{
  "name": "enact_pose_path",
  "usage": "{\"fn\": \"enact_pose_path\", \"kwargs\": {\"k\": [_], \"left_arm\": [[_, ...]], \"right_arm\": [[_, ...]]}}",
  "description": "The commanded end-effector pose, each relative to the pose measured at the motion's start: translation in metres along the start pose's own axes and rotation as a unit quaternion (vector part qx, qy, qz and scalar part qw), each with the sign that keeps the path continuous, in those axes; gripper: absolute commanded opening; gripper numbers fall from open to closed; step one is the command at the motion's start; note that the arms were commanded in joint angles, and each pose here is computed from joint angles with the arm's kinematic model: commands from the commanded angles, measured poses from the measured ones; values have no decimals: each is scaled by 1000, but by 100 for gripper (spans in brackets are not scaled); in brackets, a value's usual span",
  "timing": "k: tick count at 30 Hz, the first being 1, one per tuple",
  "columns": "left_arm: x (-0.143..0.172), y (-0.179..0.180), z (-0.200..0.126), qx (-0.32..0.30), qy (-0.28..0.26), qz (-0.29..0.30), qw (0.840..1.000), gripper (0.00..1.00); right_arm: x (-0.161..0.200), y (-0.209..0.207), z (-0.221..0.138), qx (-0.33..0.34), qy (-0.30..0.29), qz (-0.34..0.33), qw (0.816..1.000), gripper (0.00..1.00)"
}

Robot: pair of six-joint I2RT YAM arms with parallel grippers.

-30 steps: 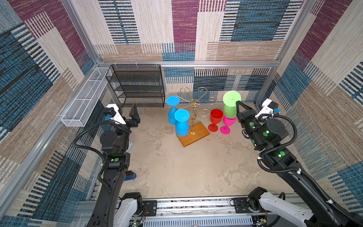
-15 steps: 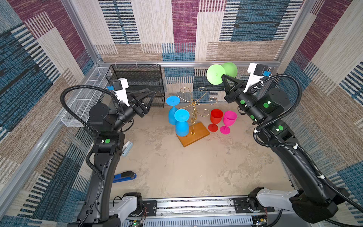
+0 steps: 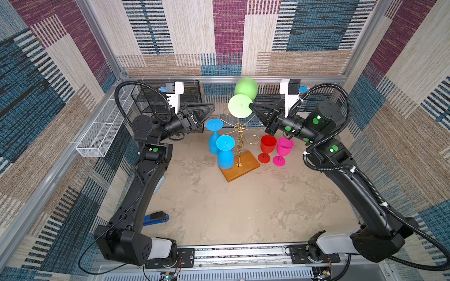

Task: Take the wine glass off the wine glass rack
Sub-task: Pick up the wine glass from the wine glass rack.

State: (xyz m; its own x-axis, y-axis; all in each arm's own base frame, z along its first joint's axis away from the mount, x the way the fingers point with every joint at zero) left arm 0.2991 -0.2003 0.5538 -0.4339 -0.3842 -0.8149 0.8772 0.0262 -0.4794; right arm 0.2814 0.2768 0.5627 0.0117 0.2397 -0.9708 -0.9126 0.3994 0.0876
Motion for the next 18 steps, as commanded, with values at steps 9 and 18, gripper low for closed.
{"fn": "enact_pose_path", "kwargs": {"k": [9,18], "left_arm": [[19,-11,13,27,37,-2,999,48],[26,-12,15,31,40,-2,999,31]], "right_arm": [[5,18,18,-58,-13,14,998,0],[12,22,34,-65,-11,23,998,0]]}}
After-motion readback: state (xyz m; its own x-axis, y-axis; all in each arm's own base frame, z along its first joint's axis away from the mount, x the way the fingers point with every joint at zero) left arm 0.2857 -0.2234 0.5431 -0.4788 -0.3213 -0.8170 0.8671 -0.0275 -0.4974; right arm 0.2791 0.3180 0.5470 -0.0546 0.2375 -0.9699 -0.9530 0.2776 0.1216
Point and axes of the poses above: each gripper's point midway between its finger pads, its own z axis out along the fingers, its own y axis along the line the jaws close on, x = y × z, the point moved 1 cm from there along -z, back along the fingers, and after that the axes turned 3 degrees about -z, right-handed, at the moved point
